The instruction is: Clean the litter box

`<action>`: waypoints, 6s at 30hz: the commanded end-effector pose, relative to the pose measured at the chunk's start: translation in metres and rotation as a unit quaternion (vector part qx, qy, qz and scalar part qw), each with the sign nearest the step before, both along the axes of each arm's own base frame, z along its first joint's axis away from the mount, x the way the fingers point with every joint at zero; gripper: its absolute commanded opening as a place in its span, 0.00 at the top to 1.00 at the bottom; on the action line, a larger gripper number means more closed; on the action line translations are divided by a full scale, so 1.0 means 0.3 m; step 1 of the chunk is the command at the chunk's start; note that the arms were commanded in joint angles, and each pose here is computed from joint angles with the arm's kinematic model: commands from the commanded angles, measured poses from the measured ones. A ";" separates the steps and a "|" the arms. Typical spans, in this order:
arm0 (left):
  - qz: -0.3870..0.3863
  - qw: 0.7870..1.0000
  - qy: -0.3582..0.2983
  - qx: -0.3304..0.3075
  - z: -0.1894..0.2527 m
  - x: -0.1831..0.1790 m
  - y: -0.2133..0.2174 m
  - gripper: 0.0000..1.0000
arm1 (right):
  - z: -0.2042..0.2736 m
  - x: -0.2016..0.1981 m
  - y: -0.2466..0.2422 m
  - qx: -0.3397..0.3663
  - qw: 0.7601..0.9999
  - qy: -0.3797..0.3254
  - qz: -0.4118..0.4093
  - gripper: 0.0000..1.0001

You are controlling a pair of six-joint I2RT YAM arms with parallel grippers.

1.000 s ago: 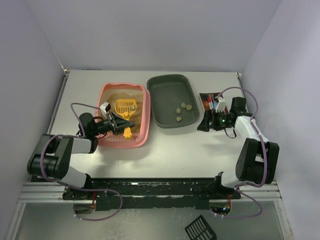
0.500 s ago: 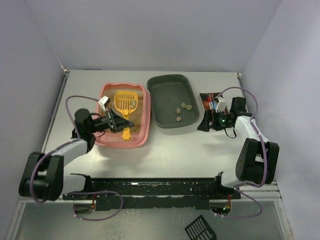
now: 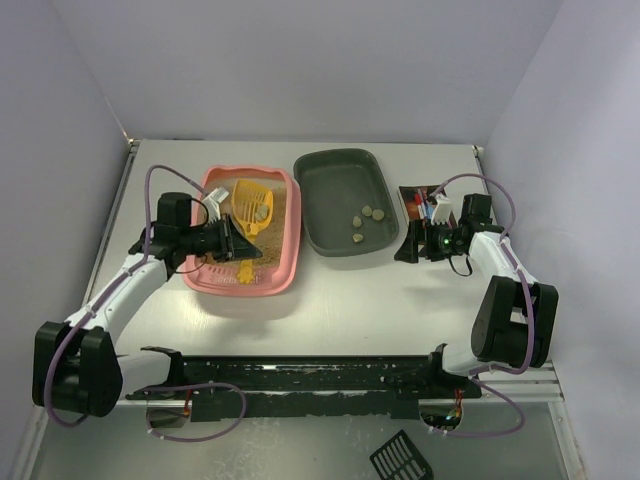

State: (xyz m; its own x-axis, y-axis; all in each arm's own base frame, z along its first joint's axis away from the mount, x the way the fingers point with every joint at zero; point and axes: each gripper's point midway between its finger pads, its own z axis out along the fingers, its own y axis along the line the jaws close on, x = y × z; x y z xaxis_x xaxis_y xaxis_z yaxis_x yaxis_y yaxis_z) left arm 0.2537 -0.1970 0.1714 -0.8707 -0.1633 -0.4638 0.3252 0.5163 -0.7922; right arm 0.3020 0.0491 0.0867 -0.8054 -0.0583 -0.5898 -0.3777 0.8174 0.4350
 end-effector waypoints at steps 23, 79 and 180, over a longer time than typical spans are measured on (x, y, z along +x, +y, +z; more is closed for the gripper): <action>-0.007 0.971 0.043 0.235 -0.155 0.422 -0.373 0.93 | 0.116 0.023 -0.017 0.031 0.999 -0.044 -0.001 0.06; -0.098 0.890 -0.178 0.408 -0.016 0.316 -0.571 0.93 | 0.125 0.024 -0.041 0.040 0.998 -0.045 -0.011 0.06; 0.066 0.958 0.092 0.264 -0.074 0.304 0.181 0.01 | 0.105 0.044 -0.062 0.028 0.999 -0.022 -0.034 0.00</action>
State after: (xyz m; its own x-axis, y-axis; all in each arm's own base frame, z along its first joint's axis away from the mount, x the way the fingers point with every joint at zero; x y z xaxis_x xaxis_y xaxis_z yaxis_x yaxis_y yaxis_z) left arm 0.3611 -0.1562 0.1242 -0.9444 -0.1019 -0.3126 0.0960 0.8240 -0.5584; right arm 0.3039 0.0394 0.1115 -0.7919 0.0167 -0.6104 -0.3682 0.7844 0.4991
